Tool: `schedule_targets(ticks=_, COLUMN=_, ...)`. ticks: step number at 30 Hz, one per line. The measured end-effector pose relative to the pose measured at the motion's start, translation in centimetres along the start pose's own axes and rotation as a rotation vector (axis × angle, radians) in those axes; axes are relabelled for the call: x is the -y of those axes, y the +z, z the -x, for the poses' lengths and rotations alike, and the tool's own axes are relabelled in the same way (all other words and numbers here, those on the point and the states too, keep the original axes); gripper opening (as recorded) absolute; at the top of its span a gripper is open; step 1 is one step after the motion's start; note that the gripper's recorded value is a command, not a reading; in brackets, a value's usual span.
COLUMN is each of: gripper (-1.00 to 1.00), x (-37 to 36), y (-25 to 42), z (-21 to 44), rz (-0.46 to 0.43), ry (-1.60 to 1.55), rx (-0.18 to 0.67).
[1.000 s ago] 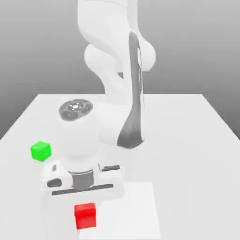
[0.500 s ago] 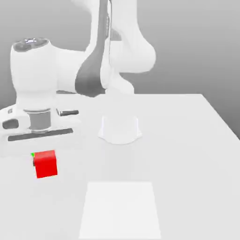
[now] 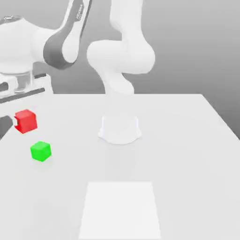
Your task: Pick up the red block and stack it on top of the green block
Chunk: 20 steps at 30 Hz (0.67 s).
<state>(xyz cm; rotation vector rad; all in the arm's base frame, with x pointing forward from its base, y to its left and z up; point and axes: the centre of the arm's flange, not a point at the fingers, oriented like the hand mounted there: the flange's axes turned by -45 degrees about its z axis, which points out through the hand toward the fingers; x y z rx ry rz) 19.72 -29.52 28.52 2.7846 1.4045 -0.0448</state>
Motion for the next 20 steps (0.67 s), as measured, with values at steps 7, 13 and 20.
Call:
schedule_targets(ticks=7, gripper=-1.0, x=4.0, y=4.3, z=2.6, rz=-0.004, ry=-0.218, rx=-0.035)
schedule_targets(ticks=13, gripper=-1.0, x=4.1, y=8.8, z=2.5, rz=-0.001, ry=-0.231, rx=-0.044)
schedule_targets(ticks=20, gripper=1.0, x=4.2, y=8.8, z=2.5, rz=-0.003, ry=-0.231, rx=-0.044)
